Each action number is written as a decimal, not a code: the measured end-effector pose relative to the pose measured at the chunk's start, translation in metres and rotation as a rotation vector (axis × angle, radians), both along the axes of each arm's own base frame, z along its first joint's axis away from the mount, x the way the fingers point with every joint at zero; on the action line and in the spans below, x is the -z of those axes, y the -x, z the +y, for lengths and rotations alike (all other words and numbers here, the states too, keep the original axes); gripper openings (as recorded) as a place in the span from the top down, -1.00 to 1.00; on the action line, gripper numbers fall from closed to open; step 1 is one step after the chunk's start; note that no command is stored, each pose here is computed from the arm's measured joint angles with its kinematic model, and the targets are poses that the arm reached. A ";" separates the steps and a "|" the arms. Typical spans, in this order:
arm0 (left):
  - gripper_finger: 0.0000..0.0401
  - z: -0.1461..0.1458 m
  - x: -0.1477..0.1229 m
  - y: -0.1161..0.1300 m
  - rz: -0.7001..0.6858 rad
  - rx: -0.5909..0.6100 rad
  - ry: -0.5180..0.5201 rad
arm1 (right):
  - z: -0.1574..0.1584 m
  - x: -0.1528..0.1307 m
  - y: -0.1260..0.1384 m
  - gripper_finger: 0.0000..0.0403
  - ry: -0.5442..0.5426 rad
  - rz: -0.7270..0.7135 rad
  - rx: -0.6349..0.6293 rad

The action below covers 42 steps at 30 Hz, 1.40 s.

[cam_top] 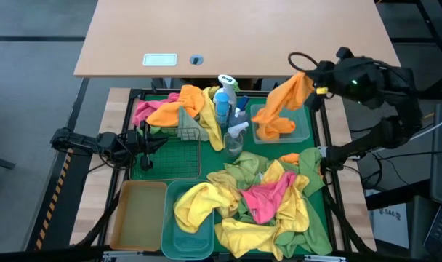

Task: Sort microfiber towel by color & place in baskets
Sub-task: Put the orange towel into the white bin

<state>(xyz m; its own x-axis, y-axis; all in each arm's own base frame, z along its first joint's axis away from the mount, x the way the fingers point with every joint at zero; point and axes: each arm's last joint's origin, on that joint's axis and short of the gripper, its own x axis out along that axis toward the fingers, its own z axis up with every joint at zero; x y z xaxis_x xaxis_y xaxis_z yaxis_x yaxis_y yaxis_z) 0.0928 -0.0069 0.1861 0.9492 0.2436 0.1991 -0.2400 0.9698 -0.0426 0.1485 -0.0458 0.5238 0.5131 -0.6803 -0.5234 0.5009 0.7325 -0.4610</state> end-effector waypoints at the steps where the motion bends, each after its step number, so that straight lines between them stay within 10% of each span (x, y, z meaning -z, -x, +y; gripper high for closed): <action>1: 0.86 0.000 0.000 0.000 0.000 0.000 0.000 | -0.004 0.002 0.001 1.00 -0.025 0.005 0.016; 12: 0.85 0.000 0.000 0.000 0.000 0.000 0.000 | -0.040 0.048 -0.028 1.00 -0.185 0.127 0.084; 29: 0.85 0.000 0.000 0.000 0.000 0.001 0.001 | -0.070 0.223 -0.085 1.00 -0.511 0.247 -0.105; 42: 0.85 0.000 0.000 0.000 0.000 0.001 0.001 | -0.063 0.319 -0.078 0.99 -0.584 0.217 -0.172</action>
